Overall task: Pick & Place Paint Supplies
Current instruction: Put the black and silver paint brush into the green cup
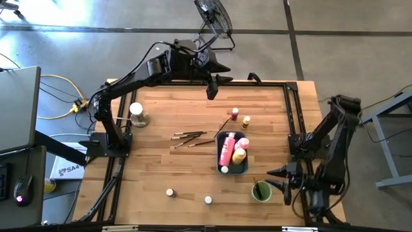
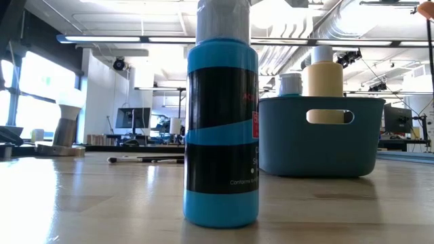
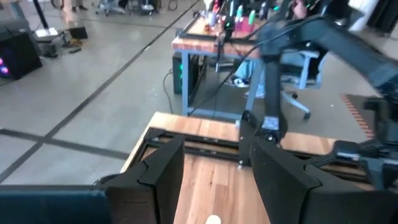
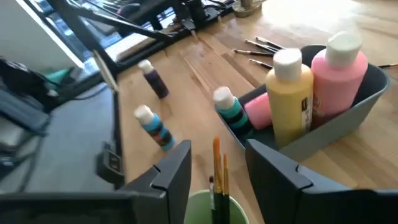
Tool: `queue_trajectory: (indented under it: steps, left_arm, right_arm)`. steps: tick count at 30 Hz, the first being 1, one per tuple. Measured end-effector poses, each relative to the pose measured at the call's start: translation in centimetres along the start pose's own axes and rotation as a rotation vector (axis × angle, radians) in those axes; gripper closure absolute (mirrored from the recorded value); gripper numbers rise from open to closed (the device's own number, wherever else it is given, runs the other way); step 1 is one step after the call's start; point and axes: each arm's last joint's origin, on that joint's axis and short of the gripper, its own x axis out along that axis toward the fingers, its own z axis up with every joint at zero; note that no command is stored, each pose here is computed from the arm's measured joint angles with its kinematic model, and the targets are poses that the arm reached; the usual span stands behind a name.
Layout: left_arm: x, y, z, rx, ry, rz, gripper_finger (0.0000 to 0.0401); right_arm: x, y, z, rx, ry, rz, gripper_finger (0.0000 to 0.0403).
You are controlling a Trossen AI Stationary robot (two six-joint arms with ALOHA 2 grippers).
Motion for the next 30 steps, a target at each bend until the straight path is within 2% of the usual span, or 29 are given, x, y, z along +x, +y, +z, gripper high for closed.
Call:
queue_trajectory:
  steps: [7,16,21,30]
  left_arm:
    - [-3.1,-0.4,0.5,0.003,0.056,-0.019,0.0224]
    - [-7.4,-0.8,0.2,0.004,0.196,0.113,0.0224]
    - [-9.3,-1.6,0.1,0.031,0.246,0.209,0.0224]
    - [-11.7,-4.7,0.6,0.138,0.223,0.209,0.0224]
  right_arm:
    - [-2.3,-1.4,5.2,0.09,-0.019,0.123,0.0274]
    - [-3.1,-1.6,10.7,-0.022,-0.192,0.206,0.0282]
    - [-3.2,-1.7,13.4,-0.094,-0.316,0.19,0.0282]
    - [-2.8,-2.6,17.0,-0.145,-0.476,0.092,0.0282]
